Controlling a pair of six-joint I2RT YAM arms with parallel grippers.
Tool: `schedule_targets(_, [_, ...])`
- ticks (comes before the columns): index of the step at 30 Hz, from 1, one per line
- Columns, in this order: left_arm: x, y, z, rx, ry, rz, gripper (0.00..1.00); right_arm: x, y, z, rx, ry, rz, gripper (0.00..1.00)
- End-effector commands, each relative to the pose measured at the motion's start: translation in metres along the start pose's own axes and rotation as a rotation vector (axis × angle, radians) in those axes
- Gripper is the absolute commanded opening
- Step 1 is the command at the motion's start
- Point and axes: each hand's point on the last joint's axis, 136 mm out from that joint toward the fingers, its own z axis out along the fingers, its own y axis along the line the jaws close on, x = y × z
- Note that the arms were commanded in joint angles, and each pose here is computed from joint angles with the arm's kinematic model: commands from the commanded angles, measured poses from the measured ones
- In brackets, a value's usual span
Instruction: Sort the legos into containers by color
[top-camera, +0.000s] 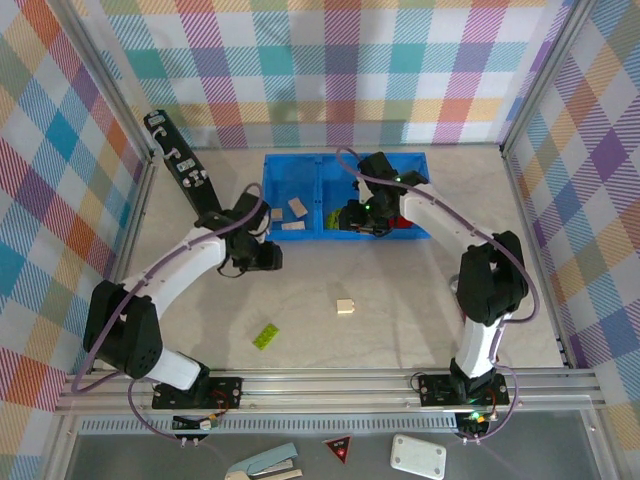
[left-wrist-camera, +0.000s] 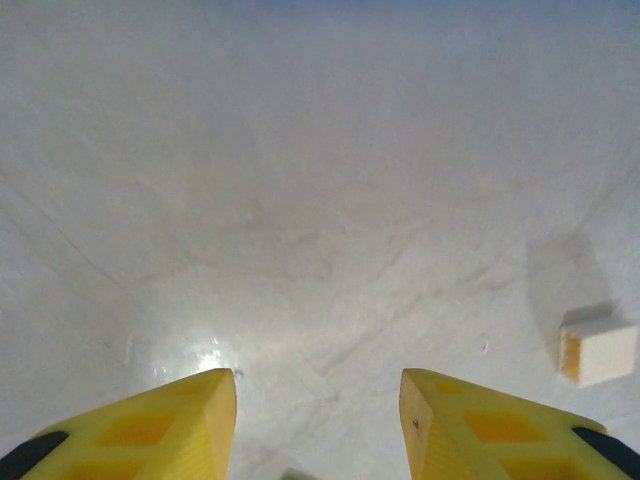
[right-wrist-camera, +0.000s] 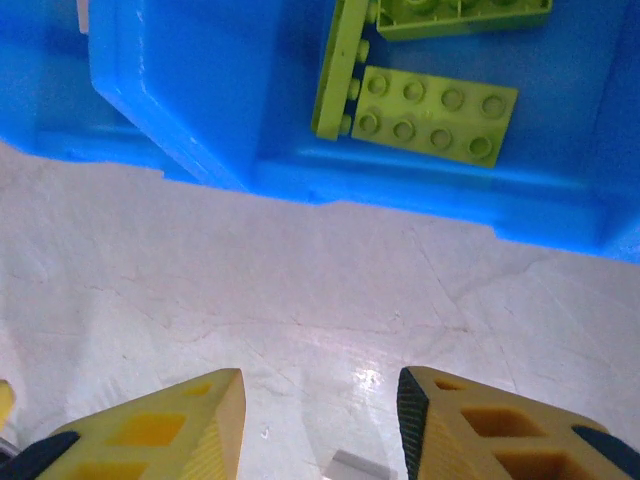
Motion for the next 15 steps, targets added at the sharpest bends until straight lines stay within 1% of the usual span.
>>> schedule_targets(1, [0.027,0.008,-0.003,-0.072,0.019,-0.029,0.48,0.001,0.006,-0.012,-0.040,-0.033,0.001,0.46])
schedule_targets(8, [0.086,0.009,0.009,-0.122,0.087,-0.010,0.51,0.015,0.001,-0.014,-0.052,-0.036,0.002,0.46])
schedule_targets(15, [0.122,0.013,0.018,-0.144,0.117,-0.009,0.54,0.028,-0.004,-0.014,-0.057,-0.029,0.011,0.46])
